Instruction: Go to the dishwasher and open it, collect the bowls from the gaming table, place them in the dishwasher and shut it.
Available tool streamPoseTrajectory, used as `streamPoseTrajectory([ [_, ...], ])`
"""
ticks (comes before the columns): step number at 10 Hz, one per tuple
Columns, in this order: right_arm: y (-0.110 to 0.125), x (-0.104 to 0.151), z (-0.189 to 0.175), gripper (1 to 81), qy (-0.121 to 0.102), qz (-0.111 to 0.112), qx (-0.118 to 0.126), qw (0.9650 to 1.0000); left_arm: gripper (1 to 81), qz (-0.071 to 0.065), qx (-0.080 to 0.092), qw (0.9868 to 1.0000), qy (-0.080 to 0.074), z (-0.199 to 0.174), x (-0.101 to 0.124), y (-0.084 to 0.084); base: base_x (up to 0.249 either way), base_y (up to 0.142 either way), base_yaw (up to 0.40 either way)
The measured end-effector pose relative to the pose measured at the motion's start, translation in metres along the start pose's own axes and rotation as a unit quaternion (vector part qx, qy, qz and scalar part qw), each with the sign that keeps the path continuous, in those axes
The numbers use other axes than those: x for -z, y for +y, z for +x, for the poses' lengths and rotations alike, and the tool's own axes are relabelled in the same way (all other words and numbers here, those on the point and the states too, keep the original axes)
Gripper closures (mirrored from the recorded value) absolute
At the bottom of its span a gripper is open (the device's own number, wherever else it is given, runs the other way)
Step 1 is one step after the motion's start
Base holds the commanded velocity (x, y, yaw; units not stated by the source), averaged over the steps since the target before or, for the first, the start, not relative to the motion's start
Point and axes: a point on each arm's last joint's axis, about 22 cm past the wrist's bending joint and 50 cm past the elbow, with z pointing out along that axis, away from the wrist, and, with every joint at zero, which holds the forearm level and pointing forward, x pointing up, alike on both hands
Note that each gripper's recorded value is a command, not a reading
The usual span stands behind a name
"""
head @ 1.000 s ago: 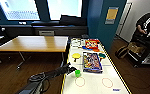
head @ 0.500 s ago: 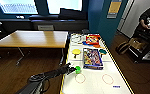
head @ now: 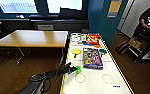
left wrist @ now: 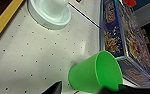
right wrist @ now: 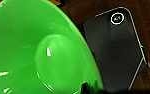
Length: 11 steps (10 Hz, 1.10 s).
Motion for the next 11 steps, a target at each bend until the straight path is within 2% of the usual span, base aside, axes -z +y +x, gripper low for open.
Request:
streamPoseTrajectory([
  [8,-0.0002,-0.0002,-0.0002,81.1,0.0,0.0,0.001,1.0,1.0,0.002,0.001,1.0,0.003,0.0031,0.0011,-0.0039,0.0,0.0,0.0],
  [11,-0.0003,-0.0002,0.0,81.1,0.0,0.0,0.001,1.0,1.0,-0.001,-0.009,0.9999,0.011,0.0053,0.0003,-0.0007,0.0,0.0,0.0],
])
